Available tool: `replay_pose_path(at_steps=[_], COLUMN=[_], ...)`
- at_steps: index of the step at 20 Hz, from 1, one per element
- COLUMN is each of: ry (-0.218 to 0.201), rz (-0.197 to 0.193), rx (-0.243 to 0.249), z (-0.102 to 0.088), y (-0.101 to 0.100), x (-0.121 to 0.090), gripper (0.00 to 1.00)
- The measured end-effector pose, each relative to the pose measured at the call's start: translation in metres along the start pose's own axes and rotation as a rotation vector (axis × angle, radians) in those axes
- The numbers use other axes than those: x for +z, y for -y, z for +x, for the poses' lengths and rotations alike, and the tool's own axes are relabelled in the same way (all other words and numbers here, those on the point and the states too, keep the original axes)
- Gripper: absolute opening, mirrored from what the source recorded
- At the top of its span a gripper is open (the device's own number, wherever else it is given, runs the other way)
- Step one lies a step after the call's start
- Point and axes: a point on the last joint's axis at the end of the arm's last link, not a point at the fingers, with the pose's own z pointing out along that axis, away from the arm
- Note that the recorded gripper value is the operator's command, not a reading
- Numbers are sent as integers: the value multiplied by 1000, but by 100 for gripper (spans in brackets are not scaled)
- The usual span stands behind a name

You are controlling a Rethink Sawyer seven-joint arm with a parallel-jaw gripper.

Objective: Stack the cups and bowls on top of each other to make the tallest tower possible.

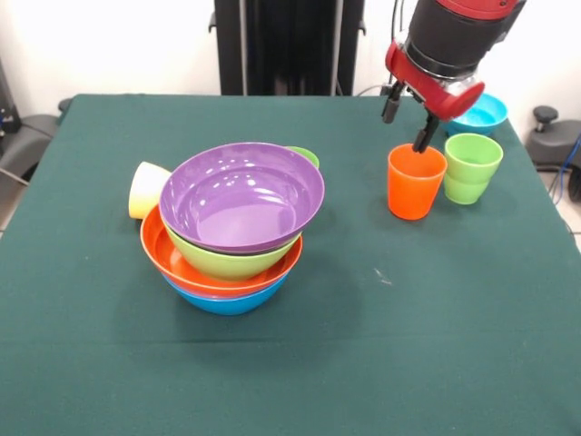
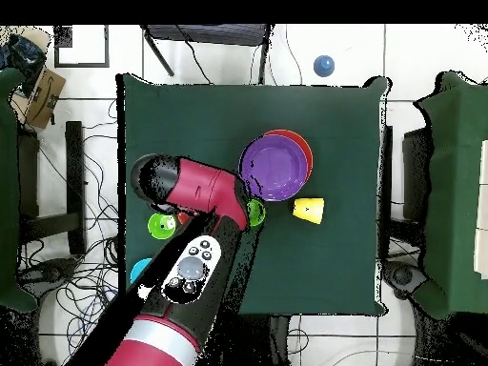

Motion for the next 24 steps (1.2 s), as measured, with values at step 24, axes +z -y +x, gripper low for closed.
replay_pose_path(at_steps=[24], ry=[83], rz=[-80], rx=[46], z=[-17], y=[-2], x=[16], gripper=[100])
